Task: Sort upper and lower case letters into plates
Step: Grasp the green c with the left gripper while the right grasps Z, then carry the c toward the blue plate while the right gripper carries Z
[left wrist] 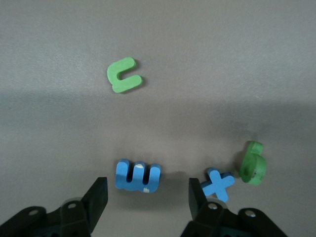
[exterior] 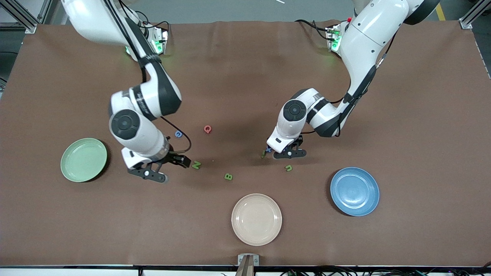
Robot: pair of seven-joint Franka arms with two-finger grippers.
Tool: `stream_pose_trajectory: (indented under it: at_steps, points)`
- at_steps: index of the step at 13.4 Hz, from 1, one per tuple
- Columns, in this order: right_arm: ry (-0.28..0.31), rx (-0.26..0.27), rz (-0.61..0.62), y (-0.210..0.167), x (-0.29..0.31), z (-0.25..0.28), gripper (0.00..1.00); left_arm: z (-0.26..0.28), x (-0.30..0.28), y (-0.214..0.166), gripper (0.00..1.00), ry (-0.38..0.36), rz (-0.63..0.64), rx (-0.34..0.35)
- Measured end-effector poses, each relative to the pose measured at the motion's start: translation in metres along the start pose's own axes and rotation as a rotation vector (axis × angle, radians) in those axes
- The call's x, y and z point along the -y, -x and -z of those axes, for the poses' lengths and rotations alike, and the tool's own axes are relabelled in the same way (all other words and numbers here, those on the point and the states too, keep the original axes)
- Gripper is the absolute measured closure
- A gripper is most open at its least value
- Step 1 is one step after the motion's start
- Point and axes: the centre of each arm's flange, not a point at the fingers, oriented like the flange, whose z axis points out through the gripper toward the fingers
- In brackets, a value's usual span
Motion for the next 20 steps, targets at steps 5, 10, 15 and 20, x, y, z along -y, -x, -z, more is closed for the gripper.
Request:
stream_pose_trajectory:
  at_steps: [5,10,15,20]
  points:
    - [0.013,-0.001,-0.038,0.009,0.015,-0.073,0.0,-0.008,0.002,0.0,0.42,-0.009,-0.007,0.004]
    - [0.045,0.026,-0.041,0.011,0.01,-0.106,0.03,-0.007,0.004,-0.004,0.6,-0.006,0.001,0.0]
    - [0.044,0.068,-0.05,0.026,0.018,-0.133,0.22,0.034,0.074,-0.075,0.6,0.015,0.134,-0.078]
    - [0.046,0.085,-0.05,0.035,0.022,-0.146,0.24,0.075,0.179,-0.142,0.6,0.018,0.223,-0.153]
